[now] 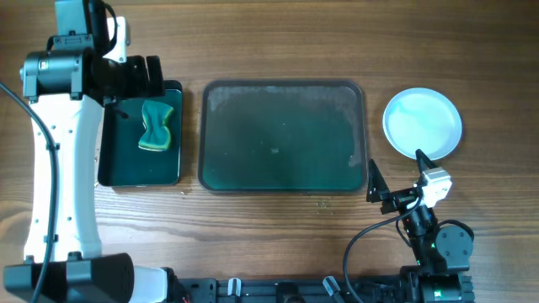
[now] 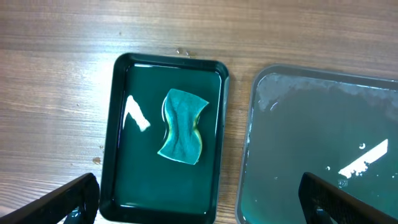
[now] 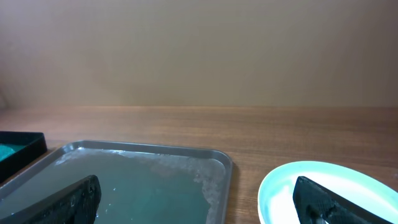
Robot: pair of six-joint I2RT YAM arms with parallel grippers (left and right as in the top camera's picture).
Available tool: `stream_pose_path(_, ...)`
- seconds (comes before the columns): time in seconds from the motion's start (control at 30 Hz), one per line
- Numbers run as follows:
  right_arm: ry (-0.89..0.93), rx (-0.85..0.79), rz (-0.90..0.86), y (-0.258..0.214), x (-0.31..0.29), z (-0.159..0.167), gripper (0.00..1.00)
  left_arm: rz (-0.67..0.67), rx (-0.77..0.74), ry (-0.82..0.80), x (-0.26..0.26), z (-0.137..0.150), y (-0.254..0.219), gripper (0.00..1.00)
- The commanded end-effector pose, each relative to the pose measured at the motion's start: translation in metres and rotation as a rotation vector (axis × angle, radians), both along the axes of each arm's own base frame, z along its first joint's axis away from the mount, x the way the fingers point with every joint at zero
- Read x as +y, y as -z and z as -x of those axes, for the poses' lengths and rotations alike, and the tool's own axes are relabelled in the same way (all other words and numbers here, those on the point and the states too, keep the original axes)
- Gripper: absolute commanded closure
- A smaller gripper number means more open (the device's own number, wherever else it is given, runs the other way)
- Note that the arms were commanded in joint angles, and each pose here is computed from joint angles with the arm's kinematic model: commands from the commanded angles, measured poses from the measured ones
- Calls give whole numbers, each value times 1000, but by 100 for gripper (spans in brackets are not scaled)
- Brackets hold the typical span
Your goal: Clean dirty plates on tray and stack at the side
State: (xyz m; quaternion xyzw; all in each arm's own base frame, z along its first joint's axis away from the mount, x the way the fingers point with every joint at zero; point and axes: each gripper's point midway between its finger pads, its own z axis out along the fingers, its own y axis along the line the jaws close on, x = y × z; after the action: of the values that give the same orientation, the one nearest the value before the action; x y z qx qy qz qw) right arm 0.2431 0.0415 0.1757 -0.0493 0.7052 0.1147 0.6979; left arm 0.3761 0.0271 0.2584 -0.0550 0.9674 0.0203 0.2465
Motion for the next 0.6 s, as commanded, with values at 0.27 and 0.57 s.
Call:
stream_pose_path(0.27,7,-8,-17,-2,-1,0,0,71,-616,17,-18,76,-67,0)
stream_pose_path(0.57,7,-8,-18,-2,-1,0,0,104,-939,30,-25,129,26,0)
